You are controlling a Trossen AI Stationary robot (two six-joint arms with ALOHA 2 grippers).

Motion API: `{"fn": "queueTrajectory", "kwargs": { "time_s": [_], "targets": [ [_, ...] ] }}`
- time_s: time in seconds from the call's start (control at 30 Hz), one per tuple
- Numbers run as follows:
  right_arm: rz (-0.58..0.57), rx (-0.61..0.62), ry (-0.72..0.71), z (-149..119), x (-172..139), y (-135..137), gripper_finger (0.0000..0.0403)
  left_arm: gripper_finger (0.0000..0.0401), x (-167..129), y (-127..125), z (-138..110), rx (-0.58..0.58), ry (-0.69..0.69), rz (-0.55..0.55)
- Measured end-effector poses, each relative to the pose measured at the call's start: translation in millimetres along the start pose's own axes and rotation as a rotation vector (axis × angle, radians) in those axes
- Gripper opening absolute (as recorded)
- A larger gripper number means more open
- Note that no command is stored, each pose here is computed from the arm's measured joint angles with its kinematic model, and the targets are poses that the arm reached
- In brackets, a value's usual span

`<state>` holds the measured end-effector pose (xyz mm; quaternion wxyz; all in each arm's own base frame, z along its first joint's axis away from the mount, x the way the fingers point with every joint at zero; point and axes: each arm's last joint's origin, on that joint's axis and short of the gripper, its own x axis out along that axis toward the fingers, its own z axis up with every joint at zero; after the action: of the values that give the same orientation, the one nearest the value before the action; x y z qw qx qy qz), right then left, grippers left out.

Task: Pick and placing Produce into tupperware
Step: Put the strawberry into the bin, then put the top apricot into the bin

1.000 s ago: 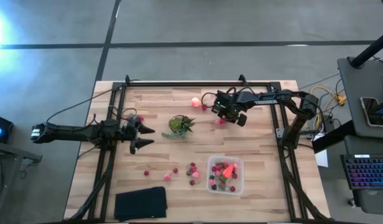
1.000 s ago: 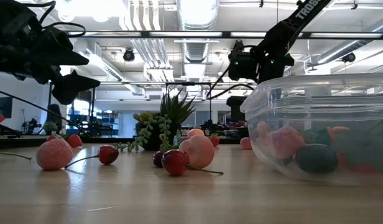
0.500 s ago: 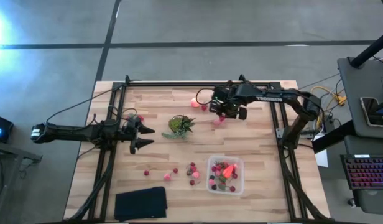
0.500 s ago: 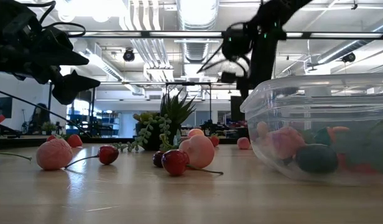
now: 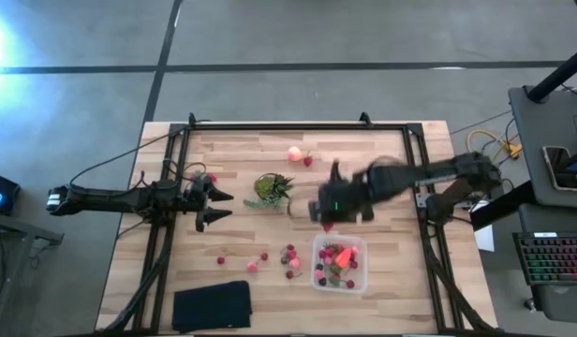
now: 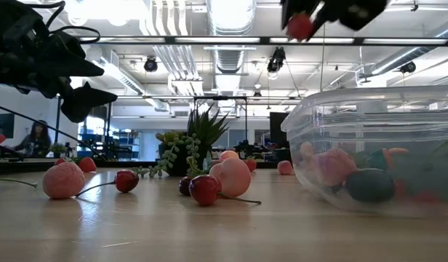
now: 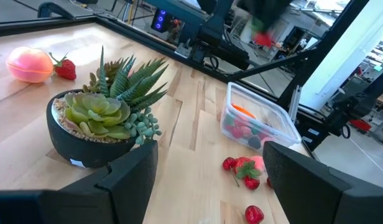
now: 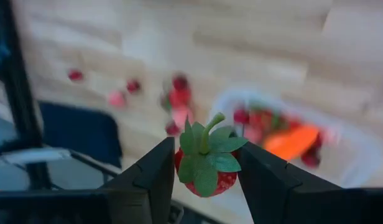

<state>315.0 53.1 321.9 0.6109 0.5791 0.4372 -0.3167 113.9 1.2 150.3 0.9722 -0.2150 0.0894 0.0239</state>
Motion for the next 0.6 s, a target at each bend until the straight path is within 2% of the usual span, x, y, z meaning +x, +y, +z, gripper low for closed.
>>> {"fn": "queueTrajectory", "kwargs": {
  "time_s": [0.1,0.2,0.3,0.4,0.5,0.6],
  "targets": [
    [-0.06,0.017,0.024,-33,21,0,0.0155,0.0277,0,0,0,0.0,0.0,0.0],
    [-0.134,0.032,0.028,-51,46,-1,0.0154,0.0277,0,0,0,0.0,0.0,0.0],
    [-0.183,0.02,0.067,-60,69,1,0.0153,0.0277,0,0,0,0.0,0.0,0.0],
    [-0.253,-0.042,0.176,-64,90,1,0.0162,0.0277,0,0,0,0.0,-0.001,0.0],
    [-0.317,-0.087,0.254,-67,108,0,0.0188,0.0277,0,0,0,0.0,-0.001,0.0],
    [-0.325,-0.139,0.284,-67,118,4,0.0219,0.0277,0,0,0,0.0,0.0,0.0]
  ]
}}
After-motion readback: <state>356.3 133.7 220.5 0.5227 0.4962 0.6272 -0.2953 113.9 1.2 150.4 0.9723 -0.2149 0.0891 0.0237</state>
